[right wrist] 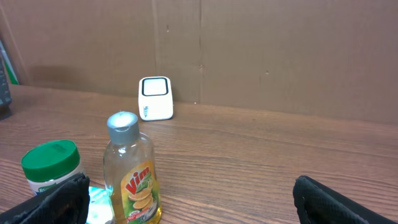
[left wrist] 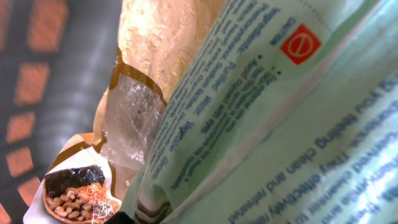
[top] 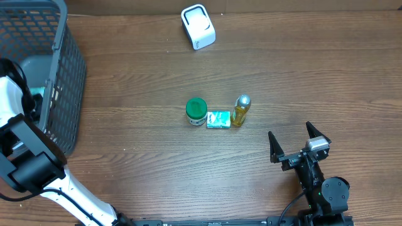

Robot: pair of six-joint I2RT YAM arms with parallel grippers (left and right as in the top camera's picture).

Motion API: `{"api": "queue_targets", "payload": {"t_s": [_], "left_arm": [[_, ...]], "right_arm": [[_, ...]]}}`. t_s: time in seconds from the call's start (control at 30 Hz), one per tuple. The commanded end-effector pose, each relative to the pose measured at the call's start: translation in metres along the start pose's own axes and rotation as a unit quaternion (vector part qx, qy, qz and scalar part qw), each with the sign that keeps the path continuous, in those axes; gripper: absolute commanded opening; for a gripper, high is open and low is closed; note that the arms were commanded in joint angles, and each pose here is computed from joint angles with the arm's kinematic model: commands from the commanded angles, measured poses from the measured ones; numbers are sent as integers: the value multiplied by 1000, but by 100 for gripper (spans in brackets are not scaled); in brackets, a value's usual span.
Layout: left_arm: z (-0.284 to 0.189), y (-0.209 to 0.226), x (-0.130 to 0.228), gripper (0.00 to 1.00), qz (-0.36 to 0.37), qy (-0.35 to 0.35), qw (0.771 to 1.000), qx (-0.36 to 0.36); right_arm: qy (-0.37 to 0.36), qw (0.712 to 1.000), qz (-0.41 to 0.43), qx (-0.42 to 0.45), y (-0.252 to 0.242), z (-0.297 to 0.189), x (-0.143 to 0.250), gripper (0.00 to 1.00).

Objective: Scan the item barcode
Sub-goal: 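Lift the green packet and brown pouch up out of the basket, then carry the packets with the left gripper to the table left of the tub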

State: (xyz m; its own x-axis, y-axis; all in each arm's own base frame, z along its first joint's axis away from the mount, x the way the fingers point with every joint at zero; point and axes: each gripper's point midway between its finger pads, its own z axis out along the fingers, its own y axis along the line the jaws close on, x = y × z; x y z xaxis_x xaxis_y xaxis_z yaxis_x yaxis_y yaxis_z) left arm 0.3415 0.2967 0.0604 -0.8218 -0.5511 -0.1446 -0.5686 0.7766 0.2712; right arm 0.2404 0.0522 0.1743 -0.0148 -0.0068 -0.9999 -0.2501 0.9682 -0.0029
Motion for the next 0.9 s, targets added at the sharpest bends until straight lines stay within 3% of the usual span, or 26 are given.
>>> {"api": "queue_targets", "payload": {"t_s": [0.0, 0.3, 0.53, 0.67, 0.87], "left_arm": [[-48, -7, -40, 7, -11, -81, 996, 44], [-205, 15, -86, 7, -57, -282, 955, 65], [-334, -4, -64, 8, -74, -401, 898, 162], [-368, -26, -31, 9, -60, -407, 890, 196], [-355, -100, 34, 10, 5, -301, 922, 244]], "right_arm": [[-1, 1000, -1, -2, 0, 0, 2, 100], [-1, 1000, -1, -2, 0, 0, 2, 100], [-1, 1000, -1, -2, 0, 0, 2, 100], [-1, 1000, -1, -2, 0, 0, 2, 100], [-1, 1000, -1, -2, 0, 0, 2, 100]]}}
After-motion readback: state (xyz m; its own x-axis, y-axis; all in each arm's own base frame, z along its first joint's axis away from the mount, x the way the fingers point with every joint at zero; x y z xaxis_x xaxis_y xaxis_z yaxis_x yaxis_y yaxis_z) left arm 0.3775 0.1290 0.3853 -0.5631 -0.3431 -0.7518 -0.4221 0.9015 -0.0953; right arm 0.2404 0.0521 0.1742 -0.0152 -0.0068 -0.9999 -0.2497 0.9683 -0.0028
